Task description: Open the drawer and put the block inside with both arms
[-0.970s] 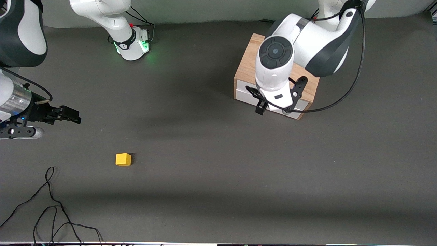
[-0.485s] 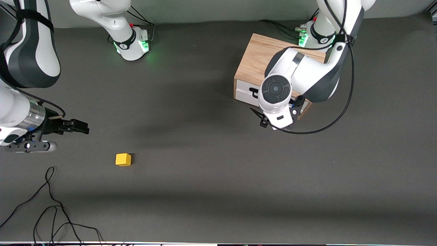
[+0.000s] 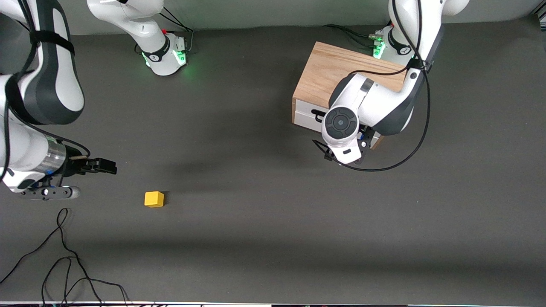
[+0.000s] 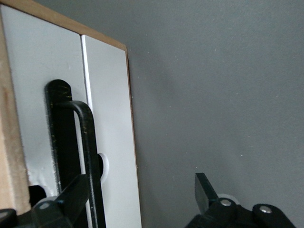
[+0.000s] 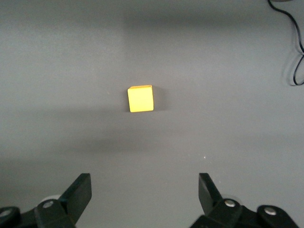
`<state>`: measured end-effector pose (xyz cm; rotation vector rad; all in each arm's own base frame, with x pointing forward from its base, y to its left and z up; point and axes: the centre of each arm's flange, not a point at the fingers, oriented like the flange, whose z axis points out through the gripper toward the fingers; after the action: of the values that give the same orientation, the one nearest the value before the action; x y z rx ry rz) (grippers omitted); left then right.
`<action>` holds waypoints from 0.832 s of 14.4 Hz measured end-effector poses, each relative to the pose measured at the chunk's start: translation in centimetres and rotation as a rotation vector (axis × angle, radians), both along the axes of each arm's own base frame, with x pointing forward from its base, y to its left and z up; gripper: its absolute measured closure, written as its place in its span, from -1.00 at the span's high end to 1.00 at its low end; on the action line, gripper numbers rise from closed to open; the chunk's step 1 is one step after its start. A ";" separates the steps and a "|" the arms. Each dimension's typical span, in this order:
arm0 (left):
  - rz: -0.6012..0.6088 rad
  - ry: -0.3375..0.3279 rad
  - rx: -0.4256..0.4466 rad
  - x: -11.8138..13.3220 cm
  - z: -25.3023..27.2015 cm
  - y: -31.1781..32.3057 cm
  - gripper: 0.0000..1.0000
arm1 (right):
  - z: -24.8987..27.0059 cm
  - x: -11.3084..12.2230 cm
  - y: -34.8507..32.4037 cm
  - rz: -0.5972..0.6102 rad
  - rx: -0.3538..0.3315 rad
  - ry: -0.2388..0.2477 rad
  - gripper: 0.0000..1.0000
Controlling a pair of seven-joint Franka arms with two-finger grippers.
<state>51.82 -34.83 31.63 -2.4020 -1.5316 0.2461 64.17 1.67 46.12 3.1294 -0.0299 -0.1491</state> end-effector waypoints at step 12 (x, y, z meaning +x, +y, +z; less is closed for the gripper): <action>-0.002 0.053 0.037 -1.4 -2.6 -0.4 1.00 | -4.2 1.9 2.2 0.033 -0.007 -0.009 1.00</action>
<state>50.46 -35.19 29.06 -2.3500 -1.4974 0.2762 66.12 3.87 41.89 3.1221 0.0204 -0.1337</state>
